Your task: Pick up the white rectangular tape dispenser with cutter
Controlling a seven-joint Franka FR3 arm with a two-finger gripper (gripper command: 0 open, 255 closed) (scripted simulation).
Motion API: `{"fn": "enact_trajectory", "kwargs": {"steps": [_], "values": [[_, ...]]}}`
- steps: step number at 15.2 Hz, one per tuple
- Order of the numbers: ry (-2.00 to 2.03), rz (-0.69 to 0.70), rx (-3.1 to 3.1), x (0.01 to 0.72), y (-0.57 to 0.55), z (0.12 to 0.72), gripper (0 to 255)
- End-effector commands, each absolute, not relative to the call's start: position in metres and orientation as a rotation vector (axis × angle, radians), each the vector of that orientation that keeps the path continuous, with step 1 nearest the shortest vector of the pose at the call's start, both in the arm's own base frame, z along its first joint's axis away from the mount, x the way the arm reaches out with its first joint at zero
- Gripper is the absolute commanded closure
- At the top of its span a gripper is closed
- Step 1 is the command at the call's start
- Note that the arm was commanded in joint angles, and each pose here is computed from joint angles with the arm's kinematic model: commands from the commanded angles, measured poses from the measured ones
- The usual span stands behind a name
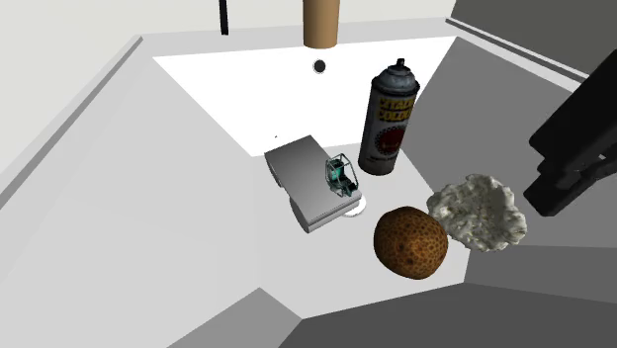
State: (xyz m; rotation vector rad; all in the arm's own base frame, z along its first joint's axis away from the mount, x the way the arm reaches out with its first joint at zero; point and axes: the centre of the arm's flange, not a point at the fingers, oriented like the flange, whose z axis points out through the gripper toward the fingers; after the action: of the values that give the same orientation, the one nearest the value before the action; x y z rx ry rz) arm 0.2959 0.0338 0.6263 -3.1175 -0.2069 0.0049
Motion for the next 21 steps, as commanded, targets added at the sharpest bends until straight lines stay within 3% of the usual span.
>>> {"fn": "enact_trajectory", "kwargs": {"steps": [1, 21], "values": [[-0.207, 0.005, -3.118, 0.296, 0.034, 0.626, 0], [-0.254, -0.197, -3.175, 0.412, 0.225, 0.567, 0]]}}
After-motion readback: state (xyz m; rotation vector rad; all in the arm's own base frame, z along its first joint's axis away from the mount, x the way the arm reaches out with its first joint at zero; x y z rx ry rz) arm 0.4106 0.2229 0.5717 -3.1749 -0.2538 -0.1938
